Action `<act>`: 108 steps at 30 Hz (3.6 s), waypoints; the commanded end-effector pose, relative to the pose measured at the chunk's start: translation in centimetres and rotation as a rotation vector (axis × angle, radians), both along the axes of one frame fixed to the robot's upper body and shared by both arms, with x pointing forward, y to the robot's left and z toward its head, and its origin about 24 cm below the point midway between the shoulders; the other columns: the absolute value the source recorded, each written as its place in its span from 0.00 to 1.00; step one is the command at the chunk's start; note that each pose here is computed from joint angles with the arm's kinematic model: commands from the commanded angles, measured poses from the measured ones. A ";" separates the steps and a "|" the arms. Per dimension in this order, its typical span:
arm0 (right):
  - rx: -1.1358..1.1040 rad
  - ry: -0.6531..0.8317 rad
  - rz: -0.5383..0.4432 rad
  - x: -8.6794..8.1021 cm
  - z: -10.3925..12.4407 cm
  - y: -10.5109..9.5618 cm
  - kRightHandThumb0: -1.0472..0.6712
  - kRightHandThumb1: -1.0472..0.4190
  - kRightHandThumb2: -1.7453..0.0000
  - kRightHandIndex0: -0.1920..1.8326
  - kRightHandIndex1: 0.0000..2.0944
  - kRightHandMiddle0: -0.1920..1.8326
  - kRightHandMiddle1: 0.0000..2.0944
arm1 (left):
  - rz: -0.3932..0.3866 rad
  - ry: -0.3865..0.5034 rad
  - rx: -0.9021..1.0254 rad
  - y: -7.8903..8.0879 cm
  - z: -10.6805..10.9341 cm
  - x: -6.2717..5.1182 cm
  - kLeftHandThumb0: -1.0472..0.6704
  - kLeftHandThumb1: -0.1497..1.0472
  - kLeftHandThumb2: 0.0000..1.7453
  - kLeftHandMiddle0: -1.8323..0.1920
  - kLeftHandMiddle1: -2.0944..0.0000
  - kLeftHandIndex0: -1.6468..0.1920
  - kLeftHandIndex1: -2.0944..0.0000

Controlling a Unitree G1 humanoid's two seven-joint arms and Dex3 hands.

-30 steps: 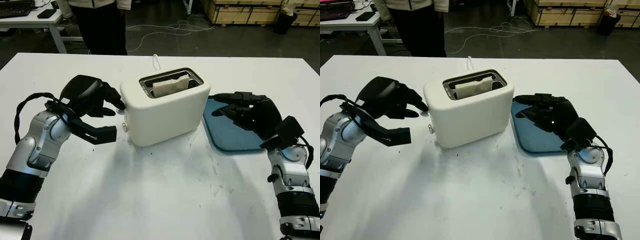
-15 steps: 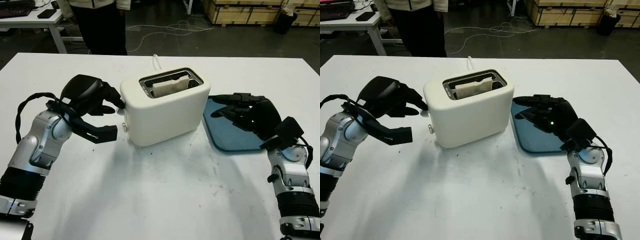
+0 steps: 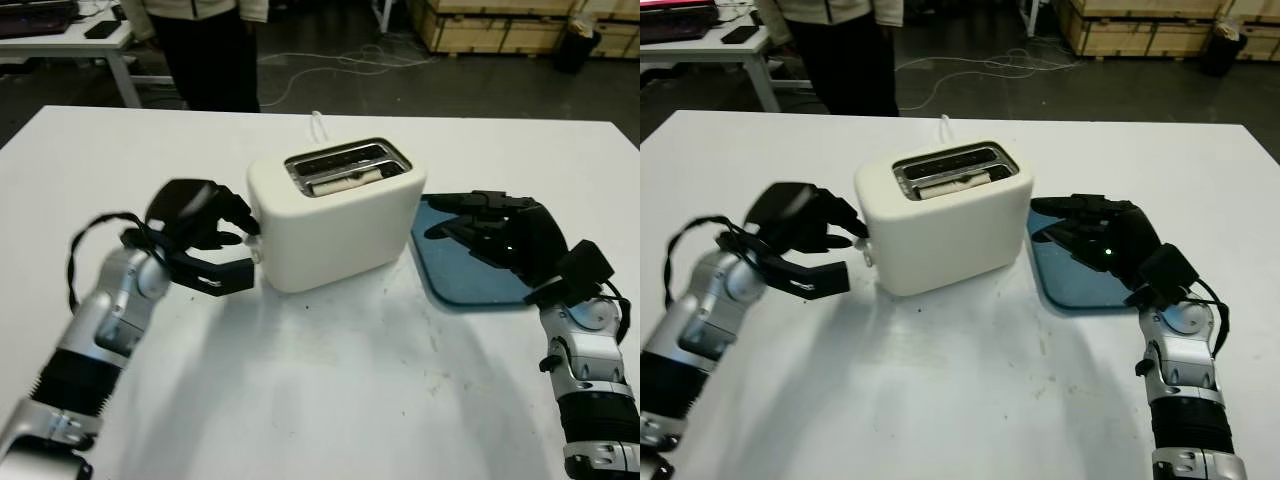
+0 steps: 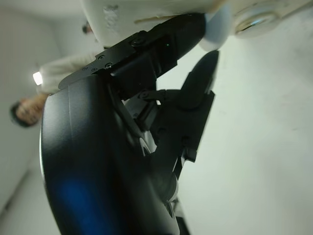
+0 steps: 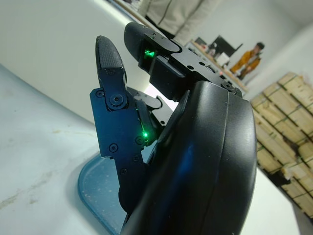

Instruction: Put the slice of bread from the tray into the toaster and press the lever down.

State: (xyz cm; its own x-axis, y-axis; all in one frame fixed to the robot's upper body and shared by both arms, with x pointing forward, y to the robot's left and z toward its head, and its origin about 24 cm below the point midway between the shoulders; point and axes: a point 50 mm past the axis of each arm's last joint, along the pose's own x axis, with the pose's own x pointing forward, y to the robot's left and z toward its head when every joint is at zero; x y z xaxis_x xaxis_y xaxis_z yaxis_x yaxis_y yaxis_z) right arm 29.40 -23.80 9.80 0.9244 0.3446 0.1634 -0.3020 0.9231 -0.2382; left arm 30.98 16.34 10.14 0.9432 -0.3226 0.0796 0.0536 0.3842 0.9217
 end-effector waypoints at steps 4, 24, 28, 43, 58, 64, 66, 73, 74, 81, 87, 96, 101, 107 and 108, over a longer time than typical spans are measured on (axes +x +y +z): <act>-0.016 0.020 -0.018 -0.1 0.4 -0.4 0.34 0.09 0.94 0.50 0.33 0.58 0.00 | -0.243 0.381 0.030 -6.9 -9.6 -4.6 0.43 0.84 0.01 0.46 0.52 0.24 0.99; -0.006 0.012 -0.015 0.1 0.0 0.1 0.33 0.09 0.93 0.50 0.32 0.58 0.00 | -0.184 0.307 0.114 -3.6 -5.5 -1.1 0.48 0.85 0.01 0.48 0.47 0.24 1.00; -0.007 0.008 -0.018 -0.1 0.1 0.0 0.33 0.09 0.93 0.50 0.32 0.58 0.00 | -0.234 0.258 0.186 -3.4 -4.2 -0.3 0.47 0.84 0.00 0.48 0.58 0.25 0.99; -0.019 0.020 -0.023 -0.7 0.1 -0.3 0.34 0.09 0.93 0.50 0.32 0.58 0.00 | -0.315 0.243 0.290 -4.9 -3.0 0.0 0.48 0.76 0.00 0.41 0.49 0.21 0.99; -0.050 0.060 -0.040 -1.7 -0.4 -1.0 0.35 0.09 0.92 0.50 0.32 0.58 0.00 | -0.191 0.708 0.142 -10.0 -17.6 -6.9 0.46 0.84 0.00 0.42 0.76 0.27 0.99; -0.033 0.056 -0.031 -1.0 -0.2 -0.7 0.36 0.09 0.92 0.49 0.32 0.58 0.00 | -0.194 0.702 0.186 -9.6 -17.8 -6.8 0.47 0.86 0.00 0.41 0.81 0.28 1.00; -0.037 0.052 -0.029 -1.0 -0.1 -0.6 0.36 0.09 0.92 0.48 0.32 0.57 0.00 | -0.181 0.693 0.176 -9.4 -17.5 -6.4 0.47 0.86 0.00 0.41 0.80 0.28 1.00; -0.030 0.049 -0.027 -1.1 0.0 -0.6 0.35 0.09 0.92 0.48 0.32 0.57 0.00 | -0.201 0.640 0.154 -8.8 -15.9 -5.0 0.48 0.87 0.00 0.44 0.81 0.29 1.00; -0.028 0.047 -0.026 -1.1 0.0 -0.5 0.36 0.09 0.92 0.48 0.32 0.57 0.00 | -0.208 0.628 0.148 -8.8 -15.5 -4.8 0.48 0.86 0.00 0.43 0.80 0.29 1.00; -0.035 0.038 -0.029 -1.3 0.0 -0.5 0.36 0.09 0.91 0.48 0.32 0.57 0.00 | -0.240 0.508 0.136 -8.6 -13.0 -3.3 0.47 0.84 0.00 0.41 0.75 0.27 0.99; -0.018 0.046 -0.028 -1.3 -0.1 -0.3 0.36 0.09 0.91 0.48 0.32 0.57 0.00 | -0.276 0.412 0.058 -9.3 -11.6 -3.6 0.47 0.81 0.01 0.48 0.53 0.25 0.99; -0.020 0.044 -0.031 -0.9 0.0 -0.4 0.36 0.09 0.92 0.47 0.32 0.57 0.00 | -0.204 0.419 0.035 -6.0 -11.2 -4.4 0.44 0.85 0.00 0.45 0.61 0.27 1.00; -0.053 0.002 -0.046 -0.2 0.6 -0.9 0.36 0.09 0.93 0.47 0.32 0.56 0.00 | -0.069 0.249 -0.075 -2.0 -6.2 -3.8 0.41 0.81 0.00 0.54 0.43 0.28 1.00; -0.095 -0.006 -0.045 0.7 1.3 -1.1 0.37 0.09 0.94 0.45 0.27 0.53 0.00 | -0.004 -0.004 -0.075 2.3 -0.2 -4.0 0.41 0.77 0.00 0.51 0.45 0.28 0.99; -0.100 -0.009 -0.043 0.9 1.5 -1.3 0.36 0.09 0.94 0.45 0.25 0.53 0.00 | 0.011 -0.037 -0.065 3.0 0.7 -4.1 0.41 0.77 0.00 0.51 0.45 0.28 0.99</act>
State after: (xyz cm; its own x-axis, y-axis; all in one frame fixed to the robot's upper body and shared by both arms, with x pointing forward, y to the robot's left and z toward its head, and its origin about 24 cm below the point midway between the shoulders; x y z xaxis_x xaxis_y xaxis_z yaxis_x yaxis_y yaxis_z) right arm 29.99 -24.85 10.59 0.9423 0.3123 0.1205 -0.2654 0.9164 -0.2996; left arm 27.11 18.87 9.70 0.9513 -0.2902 0.1039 0.0438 0.4611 0.8863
